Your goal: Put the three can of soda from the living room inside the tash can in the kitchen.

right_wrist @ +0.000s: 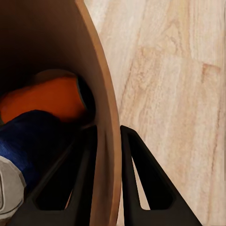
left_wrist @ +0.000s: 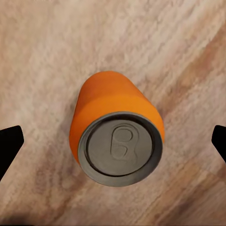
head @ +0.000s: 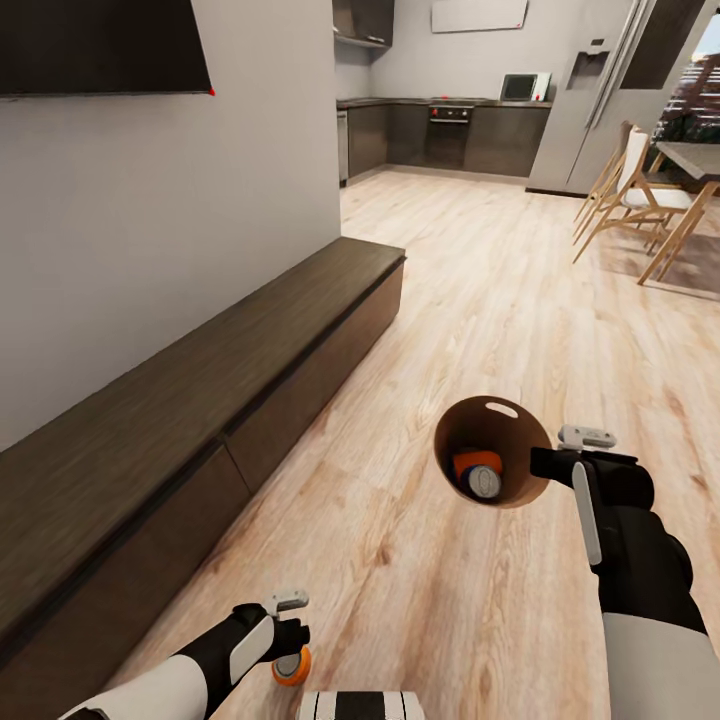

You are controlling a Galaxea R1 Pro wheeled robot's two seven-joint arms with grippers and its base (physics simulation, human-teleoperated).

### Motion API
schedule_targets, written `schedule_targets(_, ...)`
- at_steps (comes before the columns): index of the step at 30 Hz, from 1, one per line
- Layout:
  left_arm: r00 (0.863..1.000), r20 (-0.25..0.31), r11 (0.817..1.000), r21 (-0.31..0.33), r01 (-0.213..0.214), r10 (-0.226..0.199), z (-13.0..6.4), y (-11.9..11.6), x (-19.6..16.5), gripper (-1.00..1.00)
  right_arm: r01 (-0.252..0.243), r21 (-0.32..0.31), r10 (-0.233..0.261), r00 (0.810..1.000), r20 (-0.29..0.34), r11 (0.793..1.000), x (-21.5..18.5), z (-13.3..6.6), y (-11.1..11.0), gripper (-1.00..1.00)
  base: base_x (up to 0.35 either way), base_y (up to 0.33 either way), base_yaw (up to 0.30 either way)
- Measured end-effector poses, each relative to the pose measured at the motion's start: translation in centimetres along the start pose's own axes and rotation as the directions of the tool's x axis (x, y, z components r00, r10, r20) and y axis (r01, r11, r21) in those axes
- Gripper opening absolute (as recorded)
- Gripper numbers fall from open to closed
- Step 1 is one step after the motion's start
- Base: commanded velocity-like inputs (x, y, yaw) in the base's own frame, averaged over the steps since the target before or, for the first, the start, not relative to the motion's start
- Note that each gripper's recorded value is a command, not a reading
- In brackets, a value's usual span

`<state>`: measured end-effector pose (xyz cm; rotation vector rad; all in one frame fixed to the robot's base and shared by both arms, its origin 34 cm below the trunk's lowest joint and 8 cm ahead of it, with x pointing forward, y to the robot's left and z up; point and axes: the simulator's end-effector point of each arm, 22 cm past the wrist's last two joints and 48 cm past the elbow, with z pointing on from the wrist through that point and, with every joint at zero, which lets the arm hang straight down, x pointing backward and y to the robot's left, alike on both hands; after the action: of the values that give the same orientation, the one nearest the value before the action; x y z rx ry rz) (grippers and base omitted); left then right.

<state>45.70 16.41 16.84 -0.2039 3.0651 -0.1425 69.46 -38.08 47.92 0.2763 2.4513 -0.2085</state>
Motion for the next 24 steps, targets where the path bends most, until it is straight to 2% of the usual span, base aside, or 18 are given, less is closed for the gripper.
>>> schedule_targets(16, 1.0, 0.015, 1.0, 0.0, -0.001, 0.001, 0.03, -0.04, -0.23, 1.0, -0.003, -0.008, 0.003, 1.0, 0.012, 1.0, -0.39, -0.28, 0.26, -1.0, 0.0, 0.0, 0.0)
schedule_targets(24, 1.0, 0.004, 1.0, 0.011, -0.003, 0.003, 0.15, -0.91, 0.64, 1.0, -0.001, -0.007, 0.001, 1.0, 0.013, 1.0, -0.41, -0.3, 0.28, -1.0, 0.0, 0.0, 0.0)
